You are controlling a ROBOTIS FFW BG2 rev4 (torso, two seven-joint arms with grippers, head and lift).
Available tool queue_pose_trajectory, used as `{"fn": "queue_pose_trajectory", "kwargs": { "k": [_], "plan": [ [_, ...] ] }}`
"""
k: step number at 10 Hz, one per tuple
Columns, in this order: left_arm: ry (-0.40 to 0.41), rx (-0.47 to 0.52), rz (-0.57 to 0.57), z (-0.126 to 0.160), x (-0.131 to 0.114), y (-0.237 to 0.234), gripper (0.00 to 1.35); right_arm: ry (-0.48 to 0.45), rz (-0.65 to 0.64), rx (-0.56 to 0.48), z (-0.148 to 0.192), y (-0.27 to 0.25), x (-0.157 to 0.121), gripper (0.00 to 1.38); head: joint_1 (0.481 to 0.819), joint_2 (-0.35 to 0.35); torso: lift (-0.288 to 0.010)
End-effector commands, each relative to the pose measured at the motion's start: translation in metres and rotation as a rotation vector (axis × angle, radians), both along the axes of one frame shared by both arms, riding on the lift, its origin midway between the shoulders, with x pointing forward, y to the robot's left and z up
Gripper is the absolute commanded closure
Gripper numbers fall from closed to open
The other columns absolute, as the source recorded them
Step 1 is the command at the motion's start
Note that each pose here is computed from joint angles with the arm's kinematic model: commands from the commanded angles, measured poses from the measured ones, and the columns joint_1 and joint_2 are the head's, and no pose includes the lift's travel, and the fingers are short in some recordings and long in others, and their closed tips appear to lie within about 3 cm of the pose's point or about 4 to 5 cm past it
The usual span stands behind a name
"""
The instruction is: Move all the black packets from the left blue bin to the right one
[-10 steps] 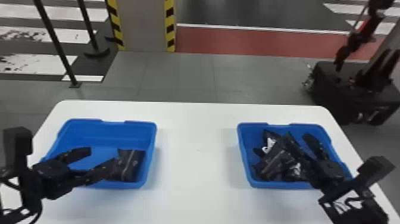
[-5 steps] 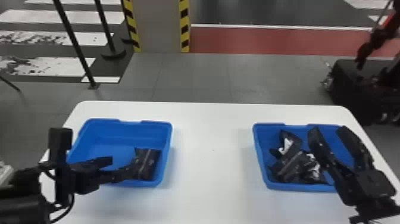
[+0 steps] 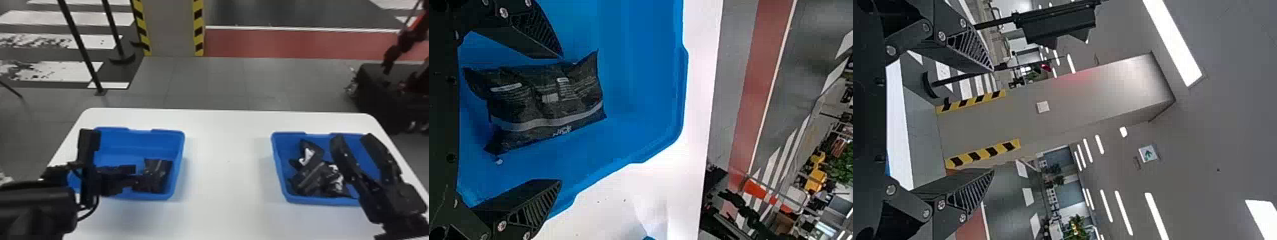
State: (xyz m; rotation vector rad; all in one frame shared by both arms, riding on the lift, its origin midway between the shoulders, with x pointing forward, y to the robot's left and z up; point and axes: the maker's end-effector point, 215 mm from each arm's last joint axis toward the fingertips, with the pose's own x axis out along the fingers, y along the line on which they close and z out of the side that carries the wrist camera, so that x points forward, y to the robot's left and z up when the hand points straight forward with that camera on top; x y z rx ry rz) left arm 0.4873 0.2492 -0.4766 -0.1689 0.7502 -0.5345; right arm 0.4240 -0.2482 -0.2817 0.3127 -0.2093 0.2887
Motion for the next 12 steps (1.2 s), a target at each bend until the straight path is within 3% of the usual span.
{"fn": "queue_pose_trajectory", "kwargs": {
  "k": [1, 10, 11, 12],
  "plan": [
    [0.021, 0.0, -0.014, -0.005, 0.008, -0.009, 0.15, -0.003, 0.0, 0.007, 0.001, 0.0, 0.001, 0.34, 0.695, 0.004, -0.11],
    [0.131, -0.014, 0.003, -0.026, -0.001, -0.025, 0.15, 0.034, -0.001, 0.059, -0.018, -0.003, -0.003, 0.34, 0.695, -0.037, -0.11],
    [0.124, -0.004, 0.007, -0.025, 0.0, -0.022, 0.24, 0.035, 0.001, 0.062, -0.019, -0.003, -0.004, 0.34, 0.695, -0.036, -0.11],
    [0.105, 0.013, 0.011, -0.022, 0.006, -0.017, 0.54, 0.035, 0.001, 0.064, -0.019, -0.003, -0.004, 0.34, 0.695, -0.033, -0.11]
  ]
}}
